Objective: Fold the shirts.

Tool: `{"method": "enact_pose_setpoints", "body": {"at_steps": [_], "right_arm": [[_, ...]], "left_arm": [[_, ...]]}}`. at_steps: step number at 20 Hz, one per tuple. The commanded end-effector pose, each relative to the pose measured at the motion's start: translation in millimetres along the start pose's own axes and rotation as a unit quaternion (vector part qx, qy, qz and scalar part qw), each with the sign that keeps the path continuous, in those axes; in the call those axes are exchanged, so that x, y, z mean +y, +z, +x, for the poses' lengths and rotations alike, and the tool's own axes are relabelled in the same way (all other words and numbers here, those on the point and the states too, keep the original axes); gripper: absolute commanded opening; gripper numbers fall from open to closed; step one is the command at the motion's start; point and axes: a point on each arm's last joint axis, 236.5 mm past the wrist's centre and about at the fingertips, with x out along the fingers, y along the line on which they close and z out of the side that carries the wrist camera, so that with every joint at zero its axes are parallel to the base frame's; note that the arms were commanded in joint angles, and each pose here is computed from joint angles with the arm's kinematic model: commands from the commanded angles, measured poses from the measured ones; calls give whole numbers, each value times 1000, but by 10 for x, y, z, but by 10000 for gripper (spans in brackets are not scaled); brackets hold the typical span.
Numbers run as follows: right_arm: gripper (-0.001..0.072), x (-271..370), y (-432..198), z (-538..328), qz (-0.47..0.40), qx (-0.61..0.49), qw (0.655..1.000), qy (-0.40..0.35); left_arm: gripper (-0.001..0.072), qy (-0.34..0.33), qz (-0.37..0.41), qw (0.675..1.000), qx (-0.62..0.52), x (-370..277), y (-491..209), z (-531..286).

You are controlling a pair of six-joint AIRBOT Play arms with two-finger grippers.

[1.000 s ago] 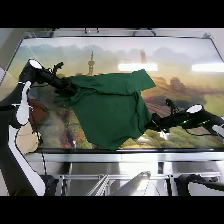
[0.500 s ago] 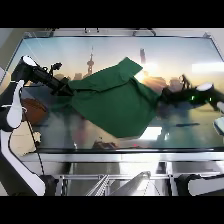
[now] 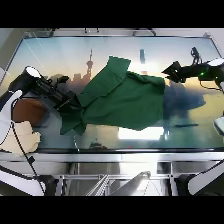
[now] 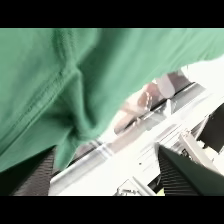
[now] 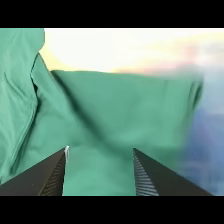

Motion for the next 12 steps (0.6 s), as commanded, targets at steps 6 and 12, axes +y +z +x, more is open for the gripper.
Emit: {"method": "enact_pose_setpoints", "body": {"at_steps": [6, 12], "right_arm": [[370, -337, -917, -652, 63, 117, 990, 37], [400, -460, -1936, -607, 102, 114, 988, 6]], "left_arm": [[720, 57, -41, 996, -53, 492, -298, -578], [706, 91, -70, 991, -66, 1078, -651, -462]]}}
